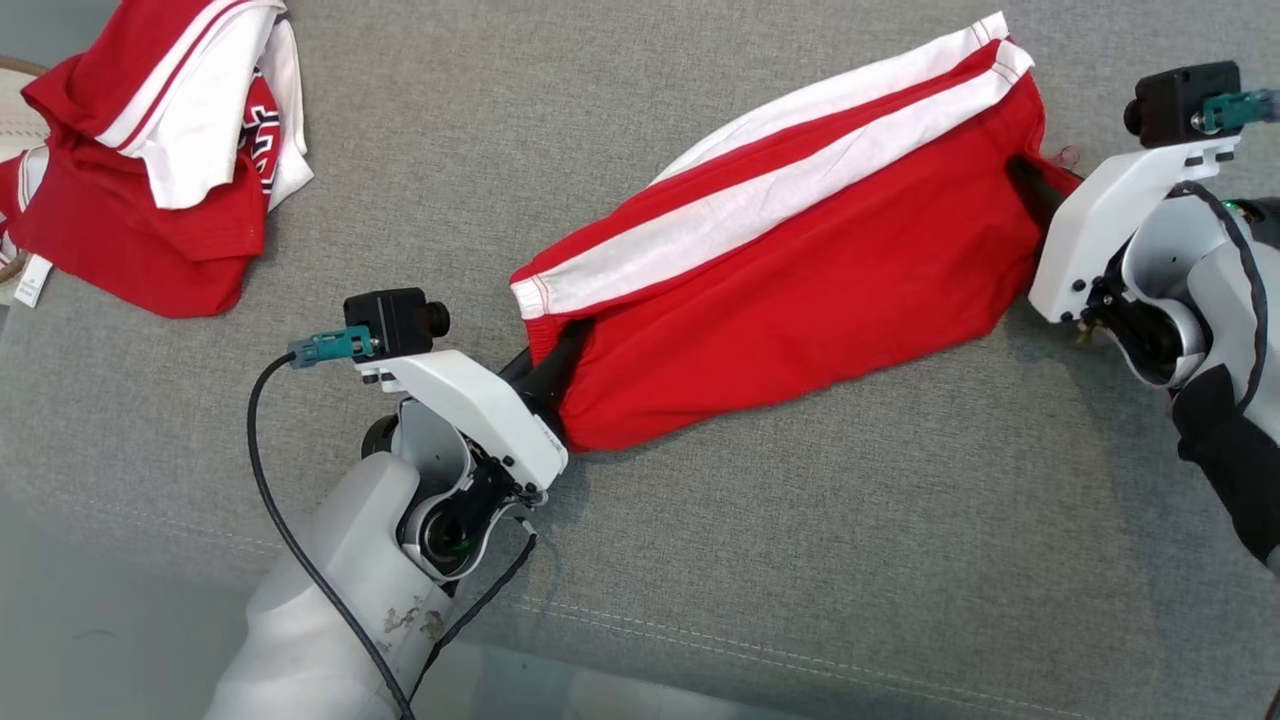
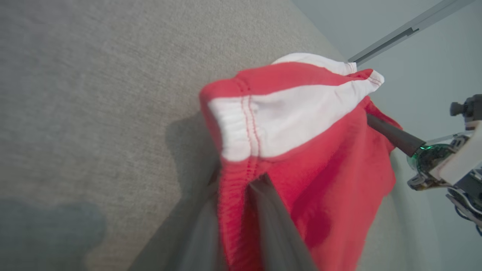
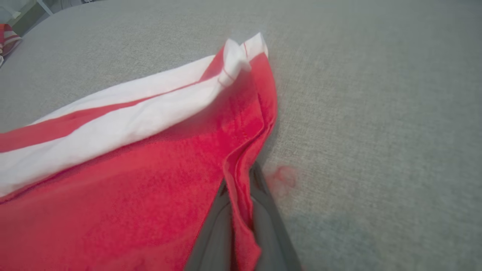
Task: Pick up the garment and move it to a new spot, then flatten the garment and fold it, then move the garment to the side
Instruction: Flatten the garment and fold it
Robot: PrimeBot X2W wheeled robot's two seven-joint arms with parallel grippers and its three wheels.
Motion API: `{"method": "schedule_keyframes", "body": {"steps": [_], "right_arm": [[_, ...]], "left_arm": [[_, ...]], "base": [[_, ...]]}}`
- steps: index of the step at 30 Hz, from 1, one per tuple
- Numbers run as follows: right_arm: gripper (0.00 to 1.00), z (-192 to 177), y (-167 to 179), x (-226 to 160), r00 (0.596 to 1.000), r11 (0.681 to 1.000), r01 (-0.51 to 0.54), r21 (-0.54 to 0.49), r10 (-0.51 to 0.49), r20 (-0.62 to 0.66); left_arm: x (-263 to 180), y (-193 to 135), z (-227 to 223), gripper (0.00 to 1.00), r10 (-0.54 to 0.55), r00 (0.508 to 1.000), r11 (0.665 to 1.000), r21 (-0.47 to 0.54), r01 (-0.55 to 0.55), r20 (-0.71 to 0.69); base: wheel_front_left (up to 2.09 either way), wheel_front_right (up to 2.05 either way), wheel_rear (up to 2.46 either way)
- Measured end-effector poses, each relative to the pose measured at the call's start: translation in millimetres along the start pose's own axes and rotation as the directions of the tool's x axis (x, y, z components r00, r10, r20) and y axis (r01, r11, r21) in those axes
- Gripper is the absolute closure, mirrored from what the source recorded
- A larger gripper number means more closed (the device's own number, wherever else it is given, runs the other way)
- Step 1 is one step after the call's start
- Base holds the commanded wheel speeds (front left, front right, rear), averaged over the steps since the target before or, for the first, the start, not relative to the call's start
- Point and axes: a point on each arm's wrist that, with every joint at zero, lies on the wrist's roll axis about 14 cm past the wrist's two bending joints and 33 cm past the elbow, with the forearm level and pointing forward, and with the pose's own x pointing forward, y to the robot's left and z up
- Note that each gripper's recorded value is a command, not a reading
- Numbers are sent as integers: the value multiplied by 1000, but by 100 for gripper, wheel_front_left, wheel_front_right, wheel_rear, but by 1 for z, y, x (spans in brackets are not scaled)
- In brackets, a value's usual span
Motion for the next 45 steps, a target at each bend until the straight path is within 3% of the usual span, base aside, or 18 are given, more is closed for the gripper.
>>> {"method": "schedule_keyframes", "body": {"steps": [6,9,15,22,34,36,37,38,39,40,45], "right_arm": [[100,-12,12,-19,998,998,-44,50,41,55],[100,-15,14,-32,994,995,-61,75,54,94],[100,-29,18,-66,985,988,-83,133,61,159],[100,-43,10,-110,971,973,-51,227,-4,237],[100,-96,16,-172,946,897,43,439,-178,272],[100,-101,18,-179,943,891,61,449,-199,265],[100,-103,18,-182,943,894,74,442,-206,260],[96,-101,18,-184,939,892,80,446,-217,266],[70,-100,19,-185,938,890,81,449,-221,267],[2,-100,18,-186,937,894,91,438,-225,266],[0,-102,12,-187,935,906,137,401,-252,249]], "left_arm": [[-10,5,-8,96,-10,1000,1000,-10,10,-22],[-15,7,-11,100,-15,999,1000,-6,15,-31],[-29,8,-17,100,-35,998,999,0,35,-55],[-47,-8,-22,100,-104,988,993,36,109,-112],[-64,-19,-34,100,-118,977,991,41,128,-177],[-64,-22,-35,93,-123,974,990,44,133,-189],[-63,-24,-36,81,-125,973,990,40,135,-195],[-62,-25,-36,67,-126,972,990,40,136,-199],[-62,-26,-39,55,-130,969,989,39,141,-212],[-61,-26,-41,2,-130,966,989,35,141,-224],[-59,-19,-36,0,-99,973,993,46,111,-207]], "base": [[0,0,0],[0,0,0],[0,0,0],[0,0,0],[0,0,0],[0,0,0],[0,0,0],[0,0,0],[0,0,0],[0,0,0],[0,0,0]]}}
